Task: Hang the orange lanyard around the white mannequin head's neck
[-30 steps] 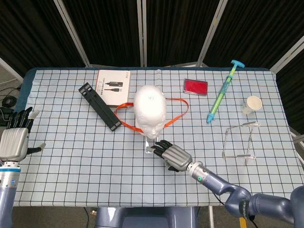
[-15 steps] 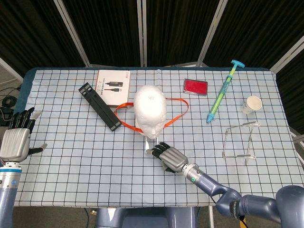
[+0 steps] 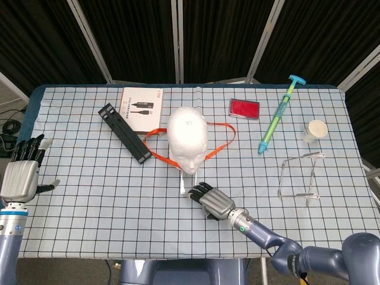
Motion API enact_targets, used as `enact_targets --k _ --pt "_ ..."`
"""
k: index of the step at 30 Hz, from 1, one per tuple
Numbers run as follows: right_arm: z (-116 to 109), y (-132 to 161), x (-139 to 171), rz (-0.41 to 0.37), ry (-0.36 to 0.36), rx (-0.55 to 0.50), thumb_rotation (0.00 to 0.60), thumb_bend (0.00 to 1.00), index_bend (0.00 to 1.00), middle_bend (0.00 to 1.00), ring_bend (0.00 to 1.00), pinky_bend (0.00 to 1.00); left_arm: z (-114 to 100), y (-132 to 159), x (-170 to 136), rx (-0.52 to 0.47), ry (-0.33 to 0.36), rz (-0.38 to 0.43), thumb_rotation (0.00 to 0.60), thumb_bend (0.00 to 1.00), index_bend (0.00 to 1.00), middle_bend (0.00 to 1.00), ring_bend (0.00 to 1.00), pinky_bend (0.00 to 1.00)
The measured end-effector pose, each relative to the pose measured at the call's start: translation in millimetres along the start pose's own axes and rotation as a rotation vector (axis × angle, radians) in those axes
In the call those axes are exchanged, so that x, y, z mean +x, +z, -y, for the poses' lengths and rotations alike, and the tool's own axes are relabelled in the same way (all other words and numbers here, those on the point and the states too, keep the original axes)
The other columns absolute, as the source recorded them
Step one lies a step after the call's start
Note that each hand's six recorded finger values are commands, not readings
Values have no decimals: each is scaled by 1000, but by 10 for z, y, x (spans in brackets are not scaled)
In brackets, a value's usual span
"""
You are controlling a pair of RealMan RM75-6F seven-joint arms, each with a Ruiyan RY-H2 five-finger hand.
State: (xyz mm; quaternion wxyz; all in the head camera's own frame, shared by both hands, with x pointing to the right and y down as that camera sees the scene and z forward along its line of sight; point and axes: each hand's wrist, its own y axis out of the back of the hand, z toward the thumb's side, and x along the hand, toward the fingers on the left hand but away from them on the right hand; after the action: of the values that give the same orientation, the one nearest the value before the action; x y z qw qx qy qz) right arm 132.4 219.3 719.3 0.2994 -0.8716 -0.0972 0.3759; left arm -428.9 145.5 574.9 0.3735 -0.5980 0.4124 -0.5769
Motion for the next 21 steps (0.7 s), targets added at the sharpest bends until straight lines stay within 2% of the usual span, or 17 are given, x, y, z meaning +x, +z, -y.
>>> enact_targets --k 12,19,21 --pt "26 228 190 -78 42 -13 600 1000 165 168 83 61 19 4 -2 0 -6 2 600 0 0 0 0 0" --pt "30 321 387 -118 75 10 600 1000 167 169 83 65 19 6 -4 -1 -7 2 600 0 0 0 0 0" --pt "8 332 414 -126 65 24 600 1000 167 169 83 65 20 10 -6 -1 -7 3 600 0 0 0 0 0"
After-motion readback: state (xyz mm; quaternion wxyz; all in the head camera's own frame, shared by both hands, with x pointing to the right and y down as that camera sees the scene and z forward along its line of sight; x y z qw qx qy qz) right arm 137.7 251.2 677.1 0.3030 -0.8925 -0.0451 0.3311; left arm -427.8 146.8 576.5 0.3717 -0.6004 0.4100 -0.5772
